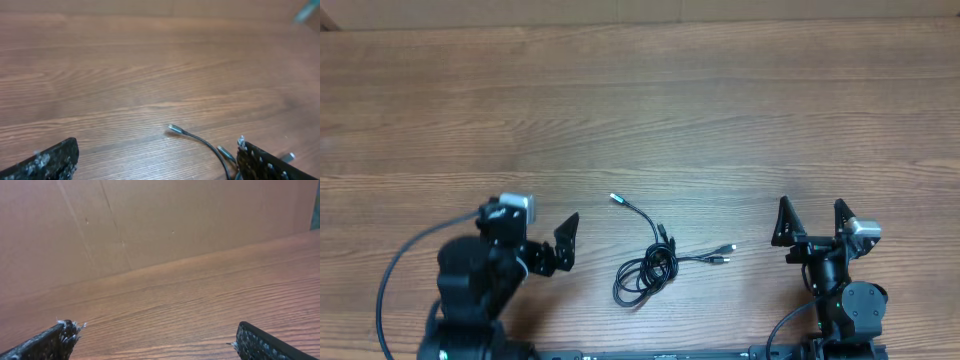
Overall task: Untangle cables
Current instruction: 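Move the left gripper forward over the tangled black cable bundle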
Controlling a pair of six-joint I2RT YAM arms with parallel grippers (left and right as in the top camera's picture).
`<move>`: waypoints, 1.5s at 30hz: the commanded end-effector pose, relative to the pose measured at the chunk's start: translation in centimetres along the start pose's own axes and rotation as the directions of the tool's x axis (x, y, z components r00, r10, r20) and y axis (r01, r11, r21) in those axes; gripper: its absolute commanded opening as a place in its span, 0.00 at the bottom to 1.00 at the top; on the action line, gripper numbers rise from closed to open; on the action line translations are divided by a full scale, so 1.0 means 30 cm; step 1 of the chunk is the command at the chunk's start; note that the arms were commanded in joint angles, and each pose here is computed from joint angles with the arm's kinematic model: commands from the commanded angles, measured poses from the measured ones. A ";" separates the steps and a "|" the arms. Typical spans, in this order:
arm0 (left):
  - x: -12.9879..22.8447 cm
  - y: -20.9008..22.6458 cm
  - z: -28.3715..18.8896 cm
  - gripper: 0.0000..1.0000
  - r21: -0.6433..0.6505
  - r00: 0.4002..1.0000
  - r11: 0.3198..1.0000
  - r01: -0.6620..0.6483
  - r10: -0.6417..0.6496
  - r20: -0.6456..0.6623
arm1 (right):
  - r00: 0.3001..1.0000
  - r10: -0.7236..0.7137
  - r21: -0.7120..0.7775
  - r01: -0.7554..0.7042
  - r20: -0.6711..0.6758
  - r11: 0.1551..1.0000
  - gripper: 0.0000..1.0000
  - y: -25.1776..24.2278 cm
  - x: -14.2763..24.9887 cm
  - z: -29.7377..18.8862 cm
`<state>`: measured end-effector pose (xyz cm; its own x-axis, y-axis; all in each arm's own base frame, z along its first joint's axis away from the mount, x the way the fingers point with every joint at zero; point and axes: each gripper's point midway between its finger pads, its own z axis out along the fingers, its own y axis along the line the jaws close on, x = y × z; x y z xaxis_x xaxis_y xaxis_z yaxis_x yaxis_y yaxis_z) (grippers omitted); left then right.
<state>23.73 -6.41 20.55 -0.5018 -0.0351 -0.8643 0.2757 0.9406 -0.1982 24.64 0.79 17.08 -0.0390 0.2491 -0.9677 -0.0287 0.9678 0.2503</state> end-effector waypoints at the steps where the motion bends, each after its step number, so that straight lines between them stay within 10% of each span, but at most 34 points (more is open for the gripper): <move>1: -0.081 -0.041 0.009 1.00 0.073 0.994 0.995 -0.067 0.073 -0.077 | 1.000 -0.005 0.000 0.005 0.005 1.000 1.00 -0.003 0.004 0.000; 10: -0.089 -0.109 0.115 0.99 0.218 0.879 0.951 -0.220 0.290 -0.378 | 1.000 -0.005 0.000 0.005 0.005 1.000 1.00 -0.003 0.004 0.000; 27: 0.271 -0.379 0.359 1.00 0.629 0.423 0.687 -0.364 0.723 -0.546 | 1.000 -0.005 0.000 0.005 0.005 1.000 1.00 -0.003 0.004 0.000; 45: 0.395 -0.458 0.463 1.00 0.698 0.410 0.657 -0.284 0.742 -0.531 | 1.000 -0.005 0.000 0.005 0.005 1.000 1.00 -0.003 0.004 0.000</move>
<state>25.70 -23.33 7.00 -0.4655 0.8479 -0.2535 0.8839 0.4309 -0.1819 24.64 0.78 17.07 -0.0392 0.2491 -0.9677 -0.0279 0.9678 0.2502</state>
